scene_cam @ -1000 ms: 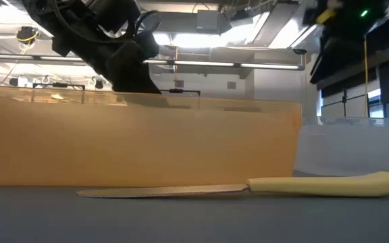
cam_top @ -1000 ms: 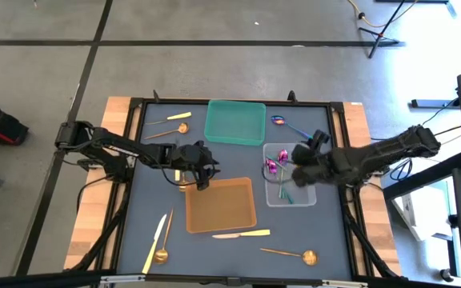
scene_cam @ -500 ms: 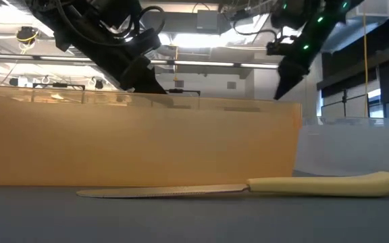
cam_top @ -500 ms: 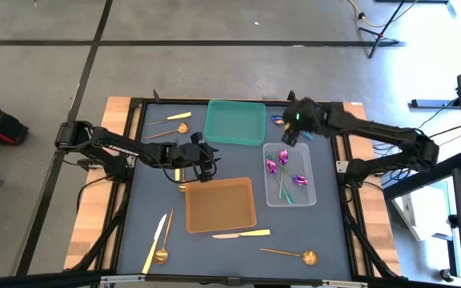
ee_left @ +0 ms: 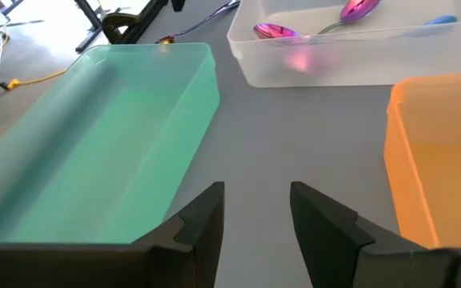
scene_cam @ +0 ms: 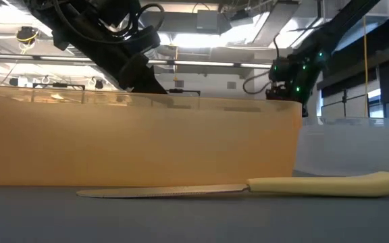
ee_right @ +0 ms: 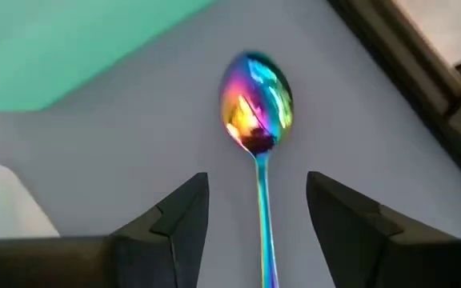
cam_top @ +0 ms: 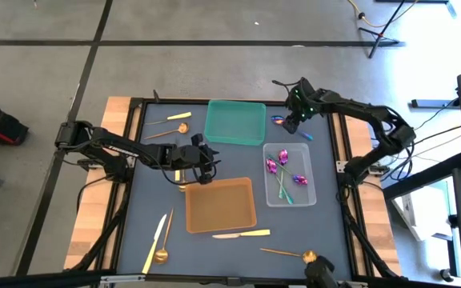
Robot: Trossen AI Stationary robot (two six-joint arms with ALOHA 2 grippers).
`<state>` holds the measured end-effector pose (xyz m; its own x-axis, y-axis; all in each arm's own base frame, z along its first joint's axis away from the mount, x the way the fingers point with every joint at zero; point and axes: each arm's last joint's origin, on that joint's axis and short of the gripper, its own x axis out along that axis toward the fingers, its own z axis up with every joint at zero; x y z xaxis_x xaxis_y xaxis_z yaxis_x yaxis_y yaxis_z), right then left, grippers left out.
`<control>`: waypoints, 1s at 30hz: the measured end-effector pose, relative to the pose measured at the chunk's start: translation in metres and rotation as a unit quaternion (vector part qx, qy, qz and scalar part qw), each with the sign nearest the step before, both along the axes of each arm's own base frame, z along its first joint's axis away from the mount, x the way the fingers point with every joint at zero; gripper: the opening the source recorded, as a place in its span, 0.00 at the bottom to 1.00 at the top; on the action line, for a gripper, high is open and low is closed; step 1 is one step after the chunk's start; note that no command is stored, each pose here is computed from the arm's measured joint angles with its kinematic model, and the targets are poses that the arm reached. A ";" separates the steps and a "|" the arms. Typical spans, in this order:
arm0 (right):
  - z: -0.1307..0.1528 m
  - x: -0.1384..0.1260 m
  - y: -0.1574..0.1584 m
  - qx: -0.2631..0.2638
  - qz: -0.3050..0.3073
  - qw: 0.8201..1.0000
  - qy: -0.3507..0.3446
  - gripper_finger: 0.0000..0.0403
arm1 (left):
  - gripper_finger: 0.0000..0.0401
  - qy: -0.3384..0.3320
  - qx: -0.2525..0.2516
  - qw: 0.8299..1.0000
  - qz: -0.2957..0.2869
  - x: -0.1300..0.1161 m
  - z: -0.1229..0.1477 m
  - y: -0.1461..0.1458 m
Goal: Sort silverware by color (type)
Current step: Put the blue spoon into the transparent bin
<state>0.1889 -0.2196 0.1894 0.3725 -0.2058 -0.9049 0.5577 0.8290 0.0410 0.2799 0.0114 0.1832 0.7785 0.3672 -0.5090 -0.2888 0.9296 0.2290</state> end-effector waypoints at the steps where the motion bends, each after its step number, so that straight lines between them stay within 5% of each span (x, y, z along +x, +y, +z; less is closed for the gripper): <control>1: -0.003 0.000 -0.002 0.005 -0.002 1.000 0.003 0.50 | 0.35 0.000 0.000 1.000 0.000 0.000 0.000 0.000; 20: -0.048 0.012 -0.018 0.007 0.000 0.999 0.046 0.49 | 0.35 0.000 0.001 1.000 0.001 0.000 0.000 0.000; 30: -0.054 0.014 -0.019 0.014 0.018 0.999 0.040 0.14 | 0.35 0.000 0.001 1.000 0.001 0.000 0.000 0.000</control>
<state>0.2034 -0.2391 0.1353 0.3049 -0.1686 -0.9373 0.5303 0.8476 0.0200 0.2798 0.0116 0.1831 0.7770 0.3704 -0.5090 -0.2911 0.9284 0.2311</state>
